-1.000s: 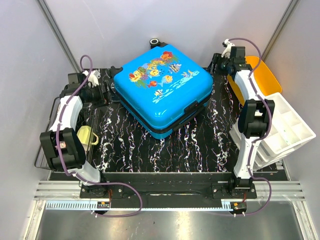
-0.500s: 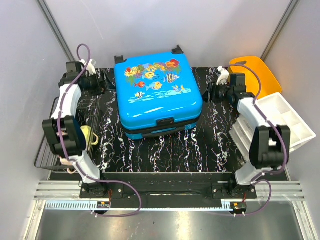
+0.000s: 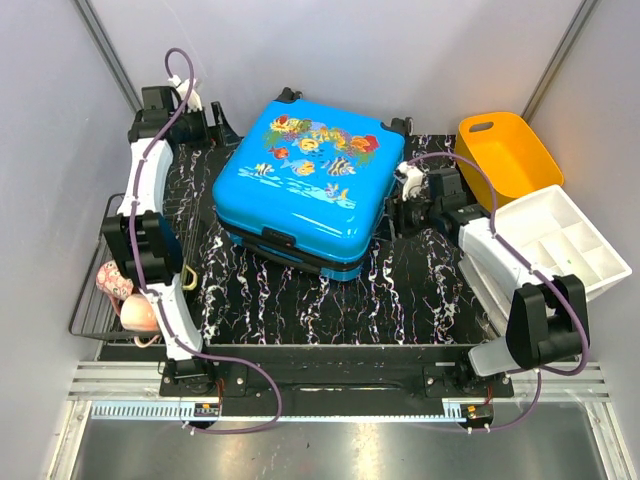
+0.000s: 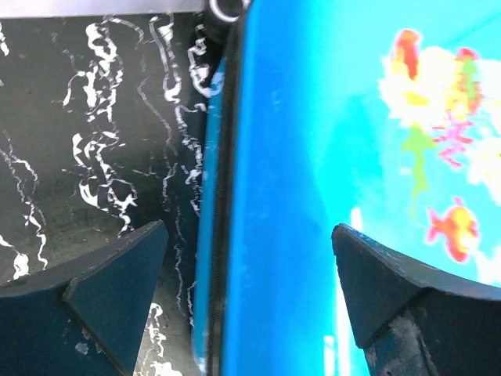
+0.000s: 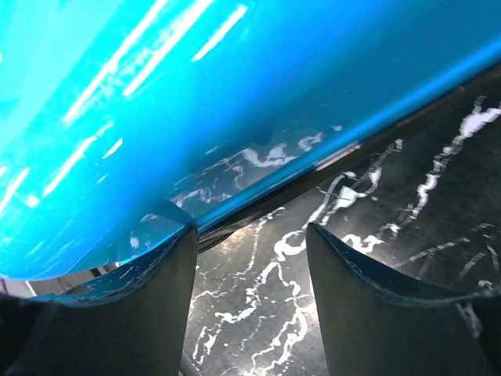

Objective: Open, take out, and arrange the luggage

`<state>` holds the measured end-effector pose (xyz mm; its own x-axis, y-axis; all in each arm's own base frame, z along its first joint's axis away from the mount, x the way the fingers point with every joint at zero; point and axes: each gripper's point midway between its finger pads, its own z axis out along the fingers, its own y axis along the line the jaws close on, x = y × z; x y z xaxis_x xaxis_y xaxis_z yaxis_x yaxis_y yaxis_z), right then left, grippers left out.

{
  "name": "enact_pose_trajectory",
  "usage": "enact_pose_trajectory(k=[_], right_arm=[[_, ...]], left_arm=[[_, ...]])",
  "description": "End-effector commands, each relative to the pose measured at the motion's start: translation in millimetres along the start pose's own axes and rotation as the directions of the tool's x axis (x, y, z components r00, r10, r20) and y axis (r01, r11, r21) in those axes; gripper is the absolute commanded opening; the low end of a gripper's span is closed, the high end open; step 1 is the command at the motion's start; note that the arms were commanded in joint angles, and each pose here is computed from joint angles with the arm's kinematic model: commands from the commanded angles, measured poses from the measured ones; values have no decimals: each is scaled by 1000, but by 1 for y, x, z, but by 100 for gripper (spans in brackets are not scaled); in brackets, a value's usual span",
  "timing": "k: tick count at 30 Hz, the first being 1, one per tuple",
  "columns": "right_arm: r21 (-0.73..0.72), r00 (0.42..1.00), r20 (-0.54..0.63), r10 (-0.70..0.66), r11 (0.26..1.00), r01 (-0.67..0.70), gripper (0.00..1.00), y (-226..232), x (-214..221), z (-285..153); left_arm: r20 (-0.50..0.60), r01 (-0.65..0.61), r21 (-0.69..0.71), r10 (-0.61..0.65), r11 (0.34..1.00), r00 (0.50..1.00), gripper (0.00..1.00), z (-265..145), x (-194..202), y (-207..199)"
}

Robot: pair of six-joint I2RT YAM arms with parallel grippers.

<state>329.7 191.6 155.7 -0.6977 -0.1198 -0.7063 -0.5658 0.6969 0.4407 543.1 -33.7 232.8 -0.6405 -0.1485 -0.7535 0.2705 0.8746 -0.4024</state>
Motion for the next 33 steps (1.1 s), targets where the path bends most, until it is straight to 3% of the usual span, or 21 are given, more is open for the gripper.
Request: enact_pose_trajectory(k=[1,10,16,21,25,29,33], right_arm=[[-107,991,117,-65,991,77,68,44,-35,-1],[100,965,199,-169,983,151,77,16,-70,-43],[238,960,218,-178,963,124,74,-63,-103,-62],[307,960,178,-216,939,155,72,-113,-119,-50],[256,961,166,-219,951,173,65,-117,-119,-35],[124,954,182,-239,968,219,59,-87,-103,-34],[81,948,174,-267,963,257,57,-73,-75,-37]], left_arm=[[98,-127,105,117,986,988,92,-59,-38,-63],[19,-68,147,66,987,998,97,-91,8,-75],[-61,-100,229,117,968,991,99,-95,28,-81],[-82,-55,148,68,987,994,99,-87,27,-62],[-33,20,127,-16,992,999,99,-66,8,-40],[75,39,311,-65,950,995,99,-35,-33,-49],[23,63,420,-81,905,996,98,14,-28,-63]])
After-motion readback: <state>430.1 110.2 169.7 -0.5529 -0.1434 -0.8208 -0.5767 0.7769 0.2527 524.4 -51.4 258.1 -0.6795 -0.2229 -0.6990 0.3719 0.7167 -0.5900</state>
